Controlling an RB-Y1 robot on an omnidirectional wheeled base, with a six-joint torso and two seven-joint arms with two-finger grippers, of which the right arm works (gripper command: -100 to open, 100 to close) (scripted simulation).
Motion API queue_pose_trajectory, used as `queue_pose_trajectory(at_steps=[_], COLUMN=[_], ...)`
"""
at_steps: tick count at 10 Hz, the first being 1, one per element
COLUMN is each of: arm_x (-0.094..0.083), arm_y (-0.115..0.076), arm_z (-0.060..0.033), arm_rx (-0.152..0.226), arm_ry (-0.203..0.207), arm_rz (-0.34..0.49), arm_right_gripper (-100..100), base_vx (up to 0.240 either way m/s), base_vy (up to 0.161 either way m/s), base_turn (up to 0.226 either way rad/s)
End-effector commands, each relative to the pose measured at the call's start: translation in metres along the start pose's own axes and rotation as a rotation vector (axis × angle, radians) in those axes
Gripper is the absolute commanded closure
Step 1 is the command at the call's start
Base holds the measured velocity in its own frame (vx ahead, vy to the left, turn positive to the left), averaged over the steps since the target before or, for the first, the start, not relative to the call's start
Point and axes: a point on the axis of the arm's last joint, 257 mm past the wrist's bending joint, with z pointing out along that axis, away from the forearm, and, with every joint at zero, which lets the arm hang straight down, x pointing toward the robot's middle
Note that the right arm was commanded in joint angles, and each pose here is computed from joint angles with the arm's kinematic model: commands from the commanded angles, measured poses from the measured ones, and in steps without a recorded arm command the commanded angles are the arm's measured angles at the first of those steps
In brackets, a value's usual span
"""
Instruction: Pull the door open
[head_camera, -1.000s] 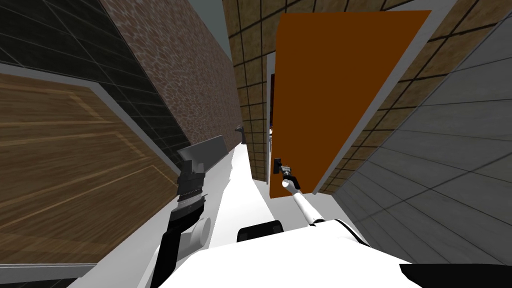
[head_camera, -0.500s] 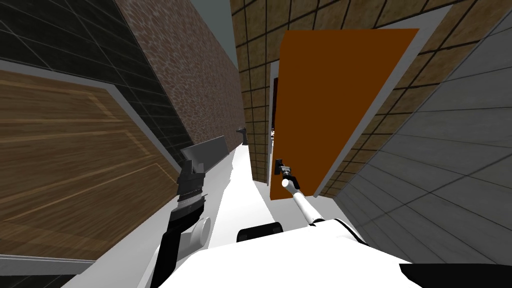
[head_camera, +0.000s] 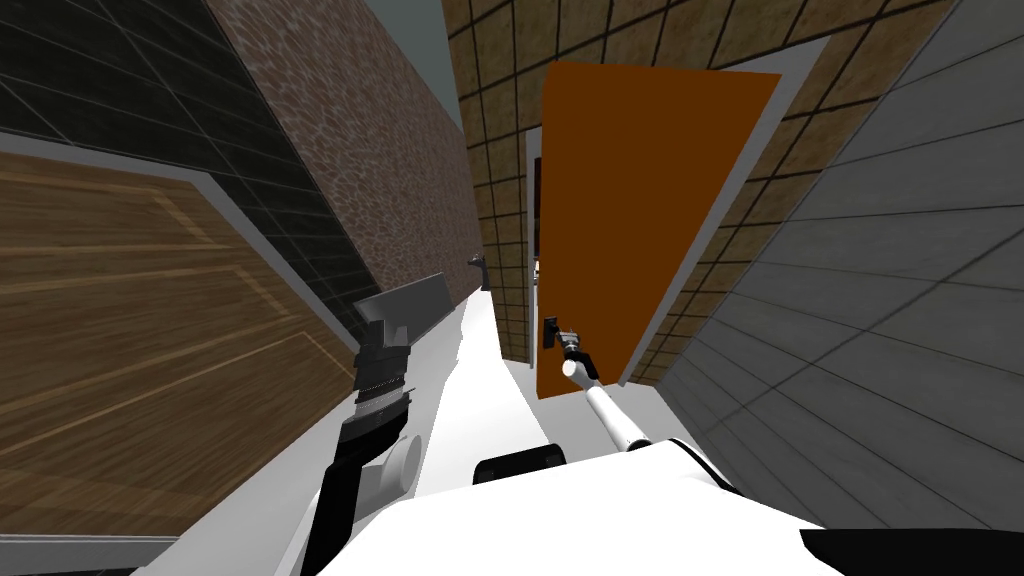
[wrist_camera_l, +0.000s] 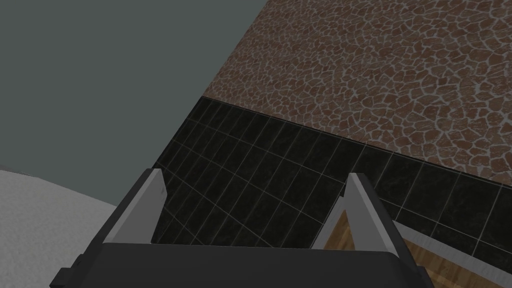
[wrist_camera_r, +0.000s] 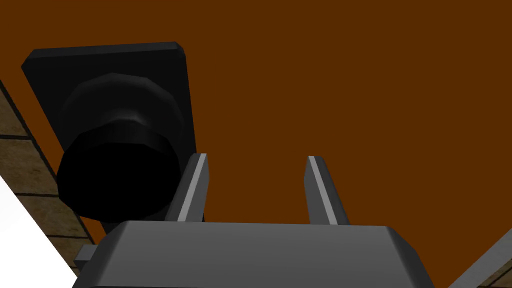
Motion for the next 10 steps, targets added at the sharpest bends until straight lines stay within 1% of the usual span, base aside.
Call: queue_pose_trajectory(at_steps=[1,3,7,9,10], arm_x=[-0.002,-0.001,-0.001,0.001,0.001], arm_y=[-0.025,-0.045,-0.045,-0.067,-0.067], arm_z=[-0.0079,-0.0156,-0.0156,-0.0250,-0.0250], arm_rx=[0.046,0.089,0.089,0.136,0.136], arm_ry=[-0.008,0.001,0.001,0.010,0.010], arm_rz=[0.009,0.009,0.009,0.011,0.011], arm_right_gripper=[-100,-100,-100,-100,-100], base_vx=[-0.055,-0.086,-0.022,-0.035,-0.057], base_vy=[-0.035,-0.044,-0.008,-0.040,-0.054], base_turn=[-0.024,-0.024,0.002,-0.032,0.001])
